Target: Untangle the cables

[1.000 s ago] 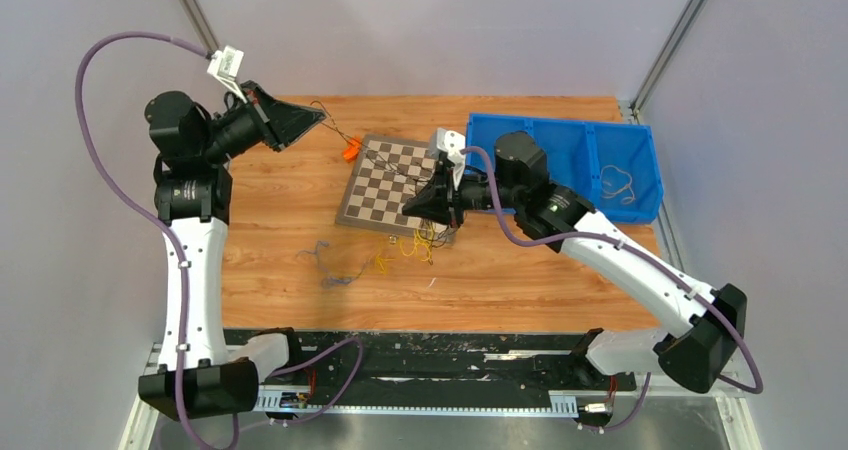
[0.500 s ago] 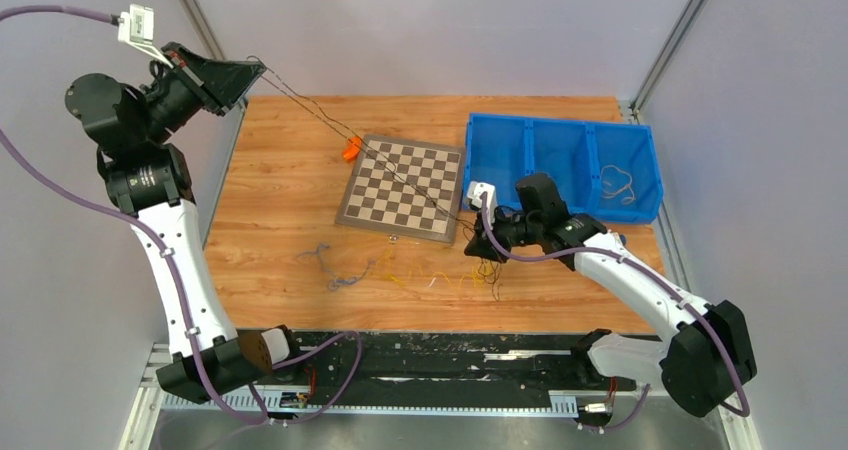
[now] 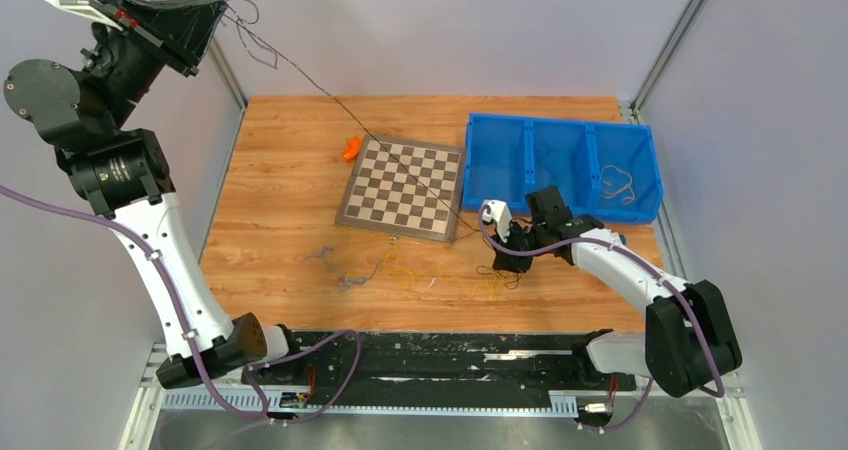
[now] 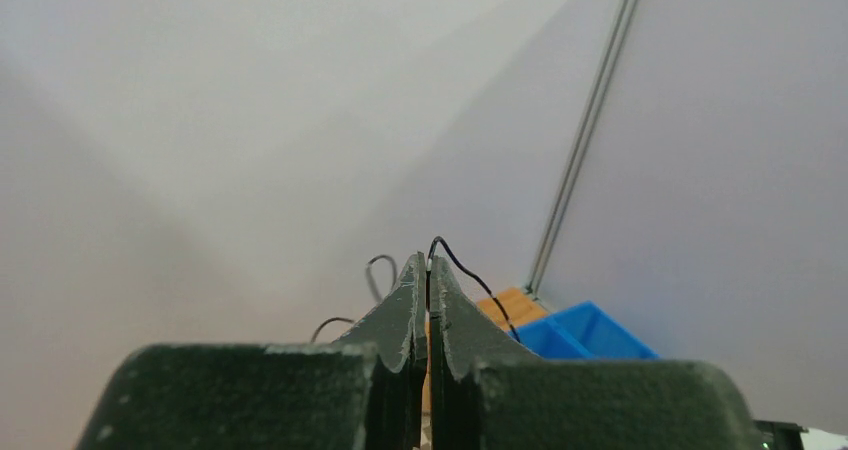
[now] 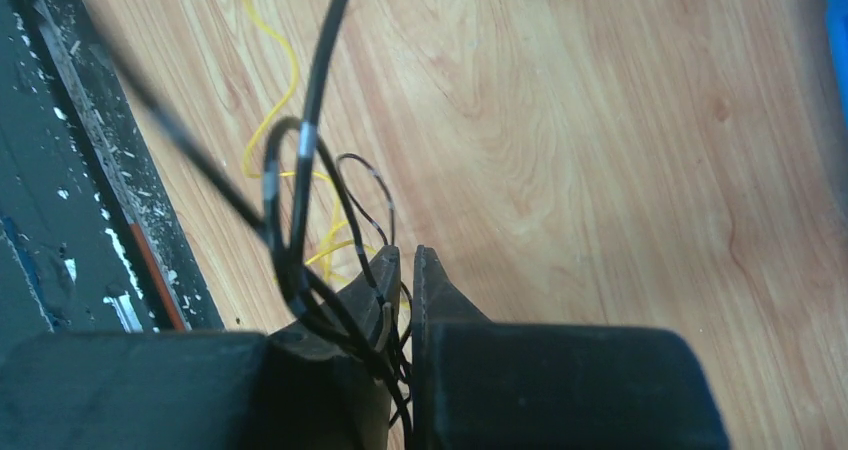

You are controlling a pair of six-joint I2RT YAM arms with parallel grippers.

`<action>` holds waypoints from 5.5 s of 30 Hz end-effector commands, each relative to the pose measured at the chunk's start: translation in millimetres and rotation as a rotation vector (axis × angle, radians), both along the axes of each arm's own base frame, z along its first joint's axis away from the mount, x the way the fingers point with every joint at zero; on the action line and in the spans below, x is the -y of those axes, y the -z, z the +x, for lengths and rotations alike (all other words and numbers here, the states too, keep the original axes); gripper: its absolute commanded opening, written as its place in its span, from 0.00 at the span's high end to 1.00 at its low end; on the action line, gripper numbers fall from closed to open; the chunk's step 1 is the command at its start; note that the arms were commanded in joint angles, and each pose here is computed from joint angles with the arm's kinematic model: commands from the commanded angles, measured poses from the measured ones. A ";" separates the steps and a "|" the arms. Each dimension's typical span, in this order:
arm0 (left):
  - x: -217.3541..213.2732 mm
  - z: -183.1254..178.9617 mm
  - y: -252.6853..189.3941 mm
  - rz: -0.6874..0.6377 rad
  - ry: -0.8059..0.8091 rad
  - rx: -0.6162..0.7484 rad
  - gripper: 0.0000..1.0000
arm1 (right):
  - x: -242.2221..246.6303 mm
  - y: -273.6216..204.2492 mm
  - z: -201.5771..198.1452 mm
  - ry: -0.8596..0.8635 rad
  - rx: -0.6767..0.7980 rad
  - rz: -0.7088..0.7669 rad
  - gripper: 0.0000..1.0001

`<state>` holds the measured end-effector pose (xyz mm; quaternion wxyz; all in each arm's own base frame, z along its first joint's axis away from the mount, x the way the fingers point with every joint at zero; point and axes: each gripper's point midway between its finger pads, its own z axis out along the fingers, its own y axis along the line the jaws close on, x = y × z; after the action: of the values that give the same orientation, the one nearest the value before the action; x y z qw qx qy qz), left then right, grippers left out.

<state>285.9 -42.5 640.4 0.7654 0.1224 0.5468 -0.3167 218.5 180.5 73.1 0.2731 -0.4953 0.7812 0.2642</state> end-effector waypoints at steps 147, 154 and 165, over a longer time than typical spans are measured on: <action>209.2 -14.1 202.9 0.220 0.607 -0.286 1.00 | -129.0 -307.1 58.6 0.004 0.478 0.618 1.00; 281.2 -7.4 185.7 0.203 0.832 -0.261 1.00 | -49.3 -314.5 98.6 0.242 0.538 0.576 1.00; 389.7 54.2 197.4 0.143 0.943 -0.198 1.00 | 47.9 -300.3 141.1 0.478 0.646 0.474 1.00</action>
<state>323.5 -416.2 426.0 0.4400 0.3827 0.5576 -0.5908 343.7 156.4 377.5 0.6490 -0.3002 0.6610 0.2276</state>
